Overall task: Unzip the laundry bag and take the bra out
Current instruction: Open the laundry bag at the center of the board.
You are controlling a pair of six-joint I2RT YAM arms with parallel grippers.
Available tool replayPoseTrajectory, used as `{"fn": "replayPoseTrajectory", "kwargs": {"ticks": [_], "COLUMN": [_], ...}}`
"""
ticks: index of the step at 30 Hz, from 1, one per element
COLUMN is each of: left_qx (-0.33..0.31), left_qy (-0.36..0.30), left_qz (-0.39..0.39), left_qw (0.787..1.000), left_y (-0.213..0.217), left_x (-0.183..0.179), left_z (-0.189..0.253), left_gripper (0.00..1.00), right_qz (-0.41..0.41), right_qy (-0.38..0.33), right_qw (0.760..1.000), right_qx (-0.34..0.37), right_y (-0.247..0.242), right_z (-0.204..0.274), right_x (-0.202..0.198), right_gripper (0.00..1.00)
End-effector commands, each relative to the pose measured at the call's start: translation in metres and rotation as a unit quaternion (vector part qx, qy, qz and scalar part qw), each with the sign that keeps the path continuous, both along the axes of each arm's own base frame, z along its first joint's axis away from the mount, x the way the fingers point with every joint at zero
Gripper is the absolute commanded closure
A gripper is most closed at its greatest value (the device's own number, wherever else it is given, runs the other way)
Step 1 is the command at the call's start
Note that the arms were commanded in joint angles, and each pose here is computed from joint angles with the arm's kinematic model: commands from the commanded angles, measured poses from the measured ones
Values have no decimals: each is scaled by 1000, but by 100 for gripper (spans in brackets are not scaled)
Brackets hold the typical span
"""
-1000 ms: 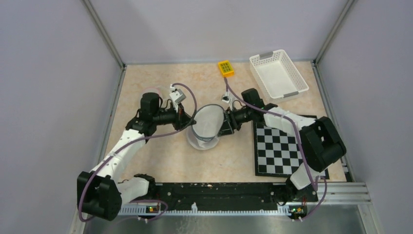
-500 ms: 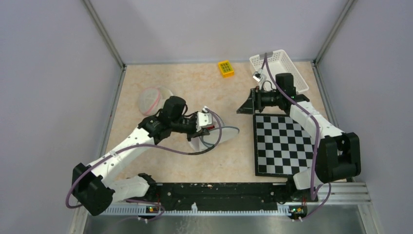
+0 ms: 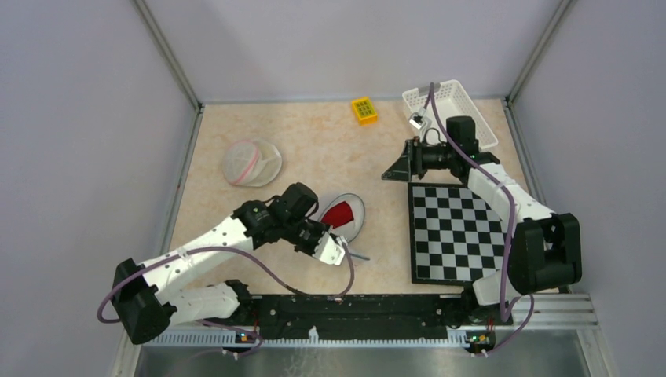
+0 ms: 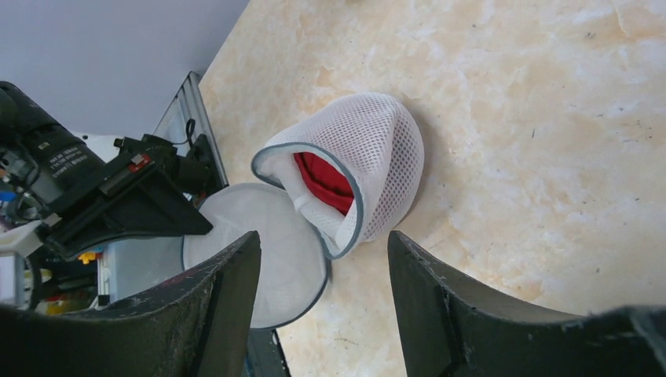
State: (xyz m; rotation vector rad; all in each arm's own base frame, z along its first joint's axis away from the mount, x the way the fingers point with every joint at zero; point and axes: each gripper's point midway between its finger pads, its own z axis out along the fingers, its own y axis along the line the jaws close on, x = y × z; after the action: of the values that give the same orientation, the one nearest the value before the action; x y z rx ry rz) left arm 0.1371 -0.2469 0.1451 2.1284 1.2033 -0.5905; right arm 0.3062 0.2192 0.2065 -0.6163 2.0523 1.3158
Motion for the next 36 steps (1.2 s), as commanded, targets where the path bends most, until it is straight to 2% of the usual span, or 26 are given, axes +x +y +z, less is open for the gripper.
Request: {"fn": "replayPoseTrajectory", "kwargs": {"ticks": [1,5,8,11,14,19,24,28,31,33,36], "left_qx": [56,90,108,130,128,73,19,-65,-108,-116,-106], "left_qy": [-54,-107,-132,-148,-139,-89,-37,-35,-54,-62,-60], "left_qz": [-55,-79,-76,-89,-76,-12,25,81,148,186,177], "left_qw": [995,987,982,976,979,993,999,994,982,974,977], "left_y": [28,51,65,81,88,69,55,26,5,-4,-18], "left_x": [-8,-5,-4,-8,-14,-16,-12,17,54,77,90], "left_z": [-24,-38,-41,-45,-39,-8,20,45,48,41,25], "left_gripper": [87,86,72,50,40,40,42,43,46,51,57], "right_qz": [9,16,26,33,38,35,33,35,38,39,41], "right_qy": [-10,-9,-8,-11,-15,-14,-6,6,28,39,51], "right_qw": [1000,1000,1000,999,999,999,999,999,998,998,997], "right_qx": [11,8,3,-5,-11,-21,-35,-41,-38,-36,-35], "right_y": [4,10,18,24,32,42,53,62,67,71,75], "right_z": [2,-1,-6,-9,-12,-20,-34,-49,-60,-66,-73], "right_x": [3,3,0,-2,-3,2,7,10,12,12,12], "right_gripper": [40,40,40,40,40,40,37,36,36,36,36]}}
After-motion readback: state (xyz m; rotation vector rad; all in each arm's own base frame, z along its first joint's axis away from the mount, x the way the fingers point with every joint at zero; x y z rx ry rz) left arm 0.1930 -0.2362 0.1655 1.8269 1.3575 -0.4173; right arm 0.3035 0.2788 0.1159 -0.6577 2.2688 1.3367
